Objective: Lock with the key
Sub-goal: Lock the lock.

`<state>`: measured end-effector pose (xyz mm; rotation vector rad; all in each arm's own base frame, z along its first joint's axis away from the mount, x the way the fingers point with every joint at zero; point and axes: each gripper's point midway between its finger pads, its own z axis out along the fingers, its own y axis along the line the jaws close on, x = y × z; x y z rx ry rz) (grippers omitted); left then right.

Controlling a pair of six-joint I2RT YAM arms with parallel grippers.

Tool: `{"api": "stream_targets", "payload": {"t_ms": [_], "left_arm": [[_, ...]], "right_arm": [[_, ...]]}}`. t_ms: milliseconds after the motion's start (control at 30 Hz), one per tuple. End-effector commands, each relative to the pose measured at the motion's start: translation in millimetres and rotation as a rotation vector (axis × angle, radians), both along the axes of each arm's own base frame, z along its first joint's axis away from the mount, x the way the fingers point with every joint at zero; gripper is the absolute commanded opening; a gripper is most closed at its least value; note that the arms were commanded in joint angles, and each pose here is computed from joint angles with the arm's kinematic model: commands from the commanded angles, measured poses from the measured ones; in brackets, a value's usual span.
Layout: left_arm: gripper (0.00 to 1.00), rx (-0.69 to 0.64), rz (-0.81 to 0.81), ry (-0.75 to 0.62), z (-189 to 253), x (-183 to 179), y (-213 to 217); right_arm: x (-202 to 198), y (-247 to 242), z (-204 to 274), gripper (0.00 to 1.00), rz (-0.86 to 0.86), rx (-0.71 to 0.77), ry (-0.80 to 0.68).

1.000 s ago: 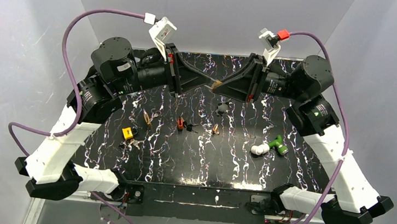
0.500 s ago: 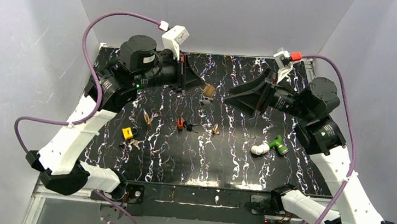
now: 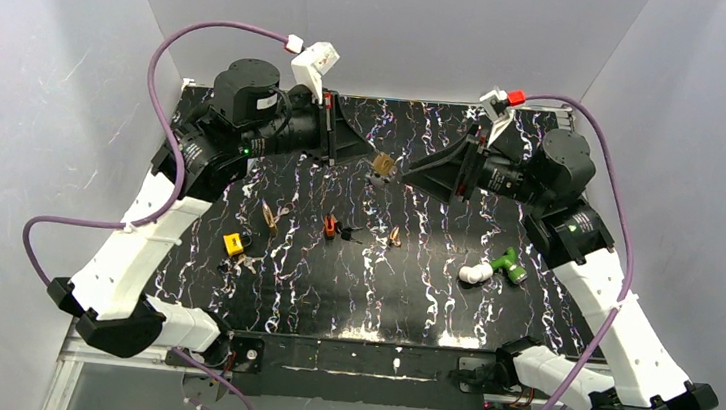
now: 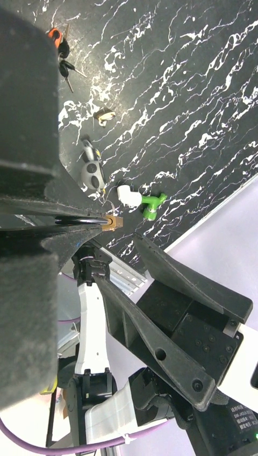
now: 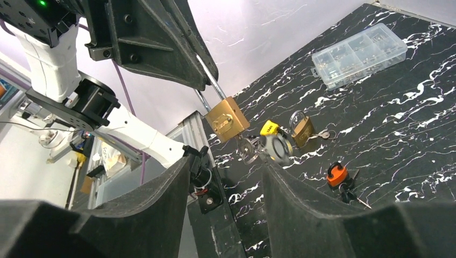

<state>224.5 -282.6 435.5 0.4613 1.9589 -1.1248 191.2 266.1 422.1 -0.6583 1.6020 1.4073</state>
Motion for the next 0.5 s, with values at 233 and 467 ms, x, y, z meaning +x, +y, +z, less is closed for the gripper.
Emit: {"api": "stream_targets", "payload": {"t_ms": [233,467], "left_arm": [[0.0,-0.079,-0.033,-0.018,25,-2,-5],[0.0,-0.087,-0.043,-0.012,26,-2,-7]], "right_arm": [[7,14,0,0.54,-0.049,-0.067,-0.141],[11,22,-8,0.46,-0.085,-0.123,-0.16]]}}
